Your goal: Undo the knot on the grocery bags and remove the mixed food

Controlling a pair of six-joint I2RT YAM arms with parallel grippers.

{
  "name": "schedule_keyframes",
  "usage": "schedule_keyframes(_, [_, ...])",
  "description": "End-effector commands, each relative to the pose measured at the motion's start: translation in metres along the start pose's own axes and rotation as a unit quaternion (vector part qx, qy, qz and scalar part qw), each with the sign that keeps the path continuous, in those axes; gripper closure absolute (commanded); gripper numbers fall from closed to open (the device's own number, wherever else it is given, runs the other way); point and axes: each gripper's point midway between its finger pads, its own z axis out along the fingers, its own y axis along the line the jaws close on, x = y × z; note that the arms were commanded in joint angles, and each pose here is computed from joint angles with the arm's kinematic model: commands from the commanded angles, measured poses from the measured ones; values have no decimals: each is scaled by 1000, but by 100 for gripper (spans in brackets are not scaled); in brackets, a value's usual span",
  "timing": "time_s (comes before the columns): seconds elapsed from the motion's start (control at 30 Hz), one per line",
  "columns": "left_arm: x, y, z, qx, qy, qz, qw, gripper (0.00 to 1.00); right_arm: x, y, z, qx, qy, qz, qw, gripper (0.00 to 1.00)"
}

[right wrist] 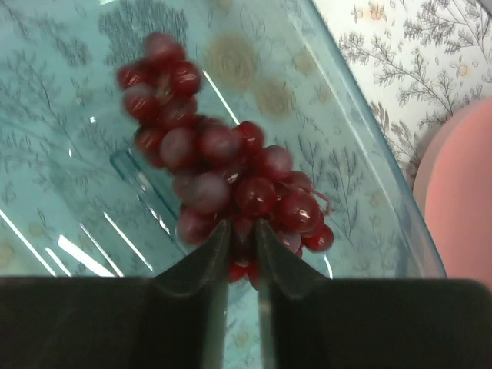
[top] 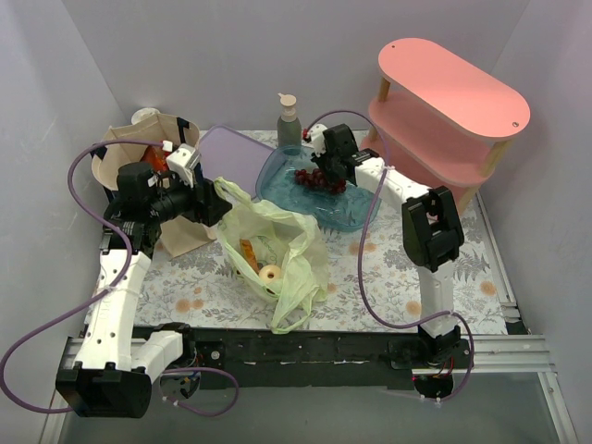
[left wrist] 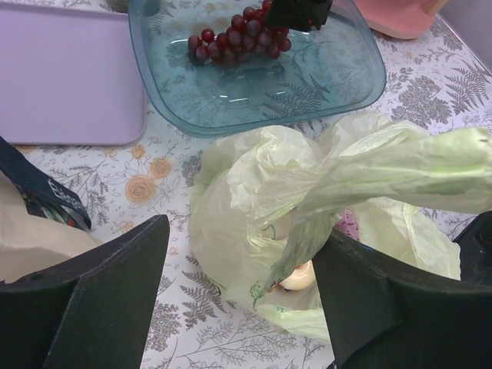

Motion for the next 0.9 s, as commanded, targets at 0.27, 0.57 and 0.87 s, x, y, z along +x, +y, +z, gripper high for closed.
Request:
schedule_keyframes(0.27, [1,-11,-5,18,-13,-10,1000,28,-128,12,-145,-73,-191,17,979,47])
schedule_keyframes(0.57, [6,-22,-3,55,-9,-23,998,54,-84,222,-283,-359,-294,-245,851,78])
schedule_keyframes(0.87, [8,-38,-3,104,-4,-34,994,100,9,279,-207,-246,-218,-318,889,86])
